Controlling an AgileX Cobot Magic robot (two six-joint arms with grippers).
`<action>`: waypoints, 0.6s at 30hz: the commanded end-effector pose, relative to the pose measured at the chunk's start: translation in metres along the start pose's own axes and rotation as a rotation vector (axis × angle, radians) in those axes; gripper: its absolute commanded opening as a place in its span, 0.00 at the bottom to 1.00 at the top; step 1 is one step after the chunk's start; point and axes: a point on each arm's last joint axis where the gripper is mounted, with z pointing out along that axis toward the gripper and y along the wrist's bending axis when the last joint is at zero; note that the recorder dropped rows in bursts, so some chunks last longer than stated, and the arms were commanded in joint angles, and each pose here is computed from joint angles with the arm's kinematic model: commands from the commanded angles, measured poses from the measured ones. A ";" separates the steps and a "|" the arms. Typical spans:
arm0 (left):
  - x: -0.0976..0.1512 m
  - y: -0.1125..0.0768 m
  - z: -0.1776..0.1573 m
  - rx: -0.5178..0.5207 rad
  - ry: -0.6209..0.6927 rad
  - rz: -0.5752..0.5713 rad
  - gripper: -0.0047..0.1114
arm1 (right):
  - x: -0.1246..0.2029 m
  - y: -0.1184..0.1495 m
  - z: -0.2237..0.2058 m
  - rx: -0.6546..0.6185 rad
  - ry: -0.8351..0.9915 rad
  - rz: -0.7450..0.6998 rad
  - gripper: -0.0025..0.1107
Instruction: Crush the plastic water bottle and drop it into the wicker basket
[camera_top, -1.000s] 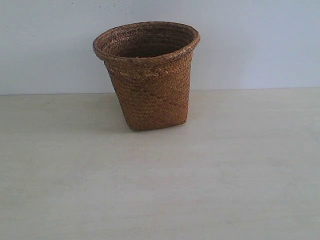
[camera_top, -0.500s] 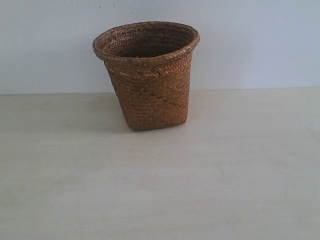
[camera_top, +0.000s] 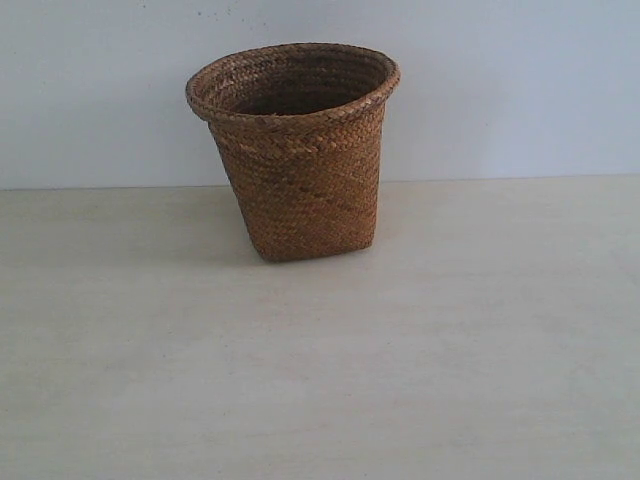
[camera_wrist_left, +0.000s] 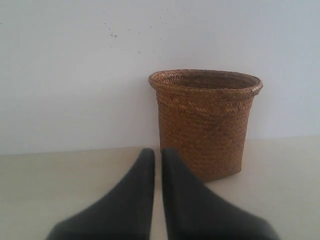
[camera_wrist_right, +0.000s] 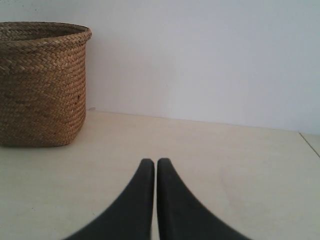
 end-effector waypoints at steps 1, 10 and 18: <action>0.014 0.002 0.002 -0.026 0.034 0.027 0.08 | 0.001 0.000 0.000 -0.001 -0.003 0.007 0.02; 0.035 0.011 0.004 -0.157 0.074 -0.010 0.08 | 0.000 0.000 0.000 -0.001 -0.005 0.007 0.02; 0.039 0.014 0.003 -0.200 0.120 0.019 0.08 | 0.000 0.000 0.000 -0.001 -0.004 0.007 0.02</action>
